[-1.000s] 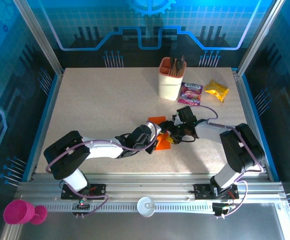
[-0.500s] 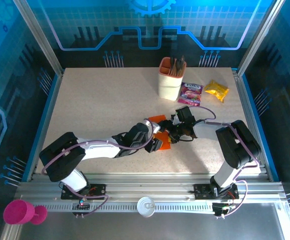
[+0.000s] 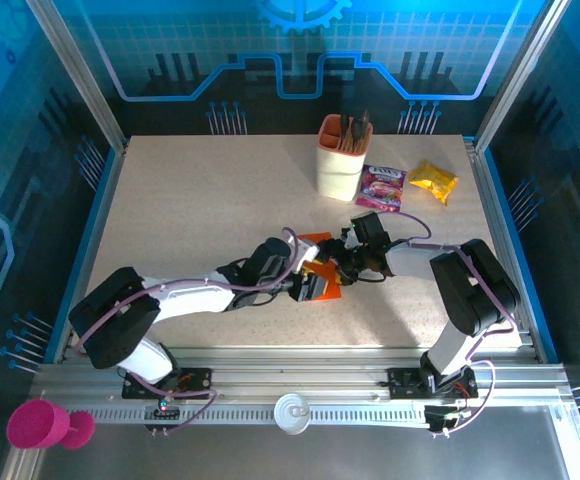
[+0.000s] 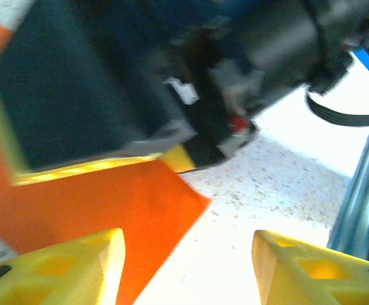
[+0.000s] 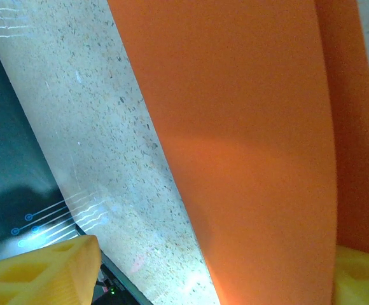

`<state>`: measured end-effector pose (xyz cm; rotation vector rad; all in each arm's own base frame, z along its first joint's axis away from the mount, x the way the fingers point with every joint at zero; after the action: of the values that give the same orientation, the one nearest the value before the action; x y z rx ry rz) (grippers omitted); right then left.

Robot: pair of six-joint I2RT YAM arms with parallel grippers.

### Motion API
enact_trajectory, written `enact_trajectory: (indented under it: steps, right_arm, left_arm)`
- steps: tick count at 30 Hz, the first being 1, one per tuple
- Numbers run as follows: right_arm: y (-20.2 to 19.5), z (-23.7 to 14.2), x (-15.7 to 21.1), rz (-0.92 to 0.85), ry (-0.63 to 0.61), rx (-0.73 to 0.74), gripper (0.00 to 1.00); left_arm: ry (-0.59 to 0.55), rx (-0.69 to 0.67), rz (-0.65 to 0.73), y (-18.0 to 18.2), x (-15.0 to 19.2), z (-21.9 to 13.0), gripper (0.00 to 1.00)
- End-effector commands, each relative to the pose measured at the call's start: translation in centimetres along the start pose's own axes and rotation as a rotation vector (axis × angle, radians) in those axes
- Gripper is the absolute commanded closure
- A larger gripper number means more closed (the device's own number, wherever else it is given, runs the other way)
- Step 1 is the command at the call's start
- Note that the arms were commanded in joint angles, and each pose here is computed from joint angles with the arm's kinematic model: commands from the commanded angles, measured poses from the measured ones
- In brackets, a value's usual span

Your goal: Fold a paper plane with a square sheet of paper (pick it up from the middle)

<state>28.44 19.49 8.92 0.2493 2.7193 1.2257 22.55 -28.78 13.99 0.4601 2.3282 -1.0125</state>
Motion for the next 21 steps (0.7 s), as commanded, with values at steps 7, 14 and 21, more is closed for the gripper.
enact_trajectory:
  steps: [7,14,21]
  right_arm:
    - [-0.1,0.6,0.5,0.013,0.03,-0.006,0.26]
    - [0.0,0.6,0.4,0.01,0.032,-0.004,0.26]
    - [-0.2,0.7,0.5,0.012,0.035,0.002,0.26]
  left_arm:
    - [0.034,-0.065,0.124,-1.5,1.0,2.3,0.44]
    - [0.044,-0.097,0.175,-1.6,1.0,3.7,0.42]
    - [0.058,-0.117,0.199,-1.4,1.2,4.6,0.41]
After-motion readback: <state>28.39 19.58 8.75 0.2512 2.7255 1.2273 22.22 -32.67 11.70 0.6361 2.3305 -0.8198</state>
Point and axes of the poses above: each hand's point on the last joint's axis, 136 mm out from that joint toward the fingers, its own z axis out along the fingers, its own y axis along the line the jaws close on, x = y × z, the point moved 7 cm from there along -z, back along the fingers, and after that the axes turned 11 degrees about -z, right-handed, at the moved point
